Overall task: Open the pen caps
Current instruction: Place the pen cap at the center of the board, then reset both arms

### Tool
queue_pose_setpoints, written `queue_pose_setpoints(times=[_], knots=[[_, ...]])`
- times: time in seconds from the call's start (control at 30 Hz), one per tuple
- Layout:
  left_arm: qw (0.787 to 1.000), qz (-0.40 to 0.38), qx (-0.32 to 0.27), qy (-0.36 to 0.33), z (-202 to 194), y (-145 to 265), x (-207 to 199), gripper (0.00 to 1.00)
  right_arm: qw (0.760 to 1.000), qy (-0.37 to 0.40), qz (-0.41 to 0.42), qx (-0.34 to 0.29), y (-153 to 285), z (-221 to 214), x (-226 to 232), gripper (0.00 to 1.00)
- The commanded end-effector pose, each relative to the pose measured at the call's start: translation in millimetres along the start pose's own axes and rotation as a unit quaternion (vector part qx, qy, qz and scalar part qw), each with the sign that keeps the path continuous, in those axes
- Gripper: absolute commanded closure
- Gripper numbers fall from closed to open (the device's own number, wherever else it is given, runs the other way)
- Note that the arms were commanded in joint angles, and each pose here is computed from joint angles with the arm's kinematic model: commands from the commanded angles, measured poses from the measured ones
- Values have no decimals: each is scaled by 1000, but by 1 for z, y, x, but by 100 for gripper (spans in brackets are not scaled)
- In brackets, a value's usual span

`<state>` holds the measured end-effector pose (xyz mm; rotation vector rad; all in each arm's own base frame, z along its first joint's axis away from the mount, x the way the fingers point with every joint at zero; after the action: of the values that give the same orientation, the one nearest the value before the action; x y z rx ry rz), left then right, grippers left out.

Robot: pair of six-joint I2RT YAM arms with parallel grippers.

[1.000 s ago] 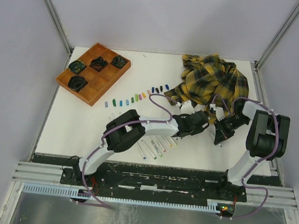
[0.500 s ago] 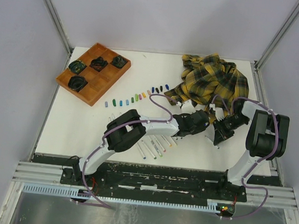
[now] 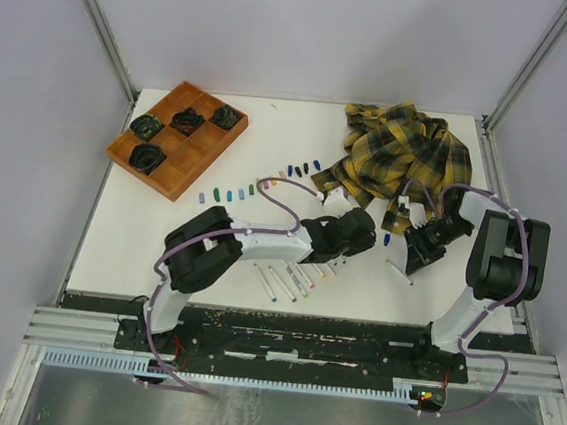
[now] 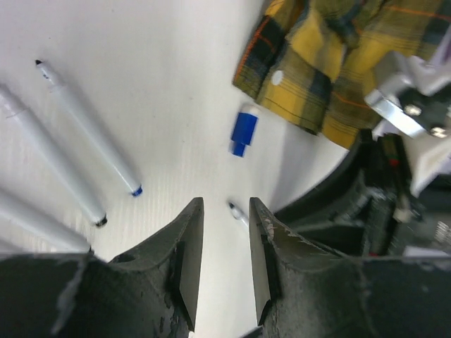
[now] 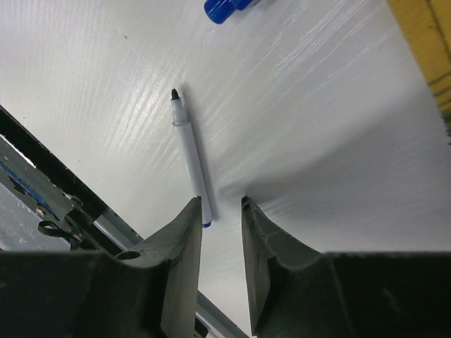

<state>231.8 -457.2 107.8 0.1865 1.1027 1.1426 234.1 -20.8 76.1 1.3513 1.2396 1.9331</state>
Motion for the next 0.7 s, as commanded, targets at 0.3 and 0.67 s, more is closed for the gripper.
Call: queue_pose_setpoints(times=[0.3, 0.67], knots=[[984, -108, -126, -60, 57, 87, -1, 61, 994, 63, -43, -83, 42, 19, 19, 64], [956, -167, -184, -158, 66, 129, 36, 54, 977, 155, -12, -147, 55, 9, 53, 63]])
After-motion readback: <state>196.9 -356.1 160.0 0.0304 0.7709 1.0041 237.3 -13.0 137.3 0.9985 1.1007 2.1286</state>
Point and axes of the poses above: each gripper's point midway between its finger pads, its own y axis back along the fingers, its own x axis along the line the jaws close on, z = x × y, the point moved 7 cm from there along y, back along the fingers, and after that the axes turned 8 degrees about -y, right-handed, at the moved point
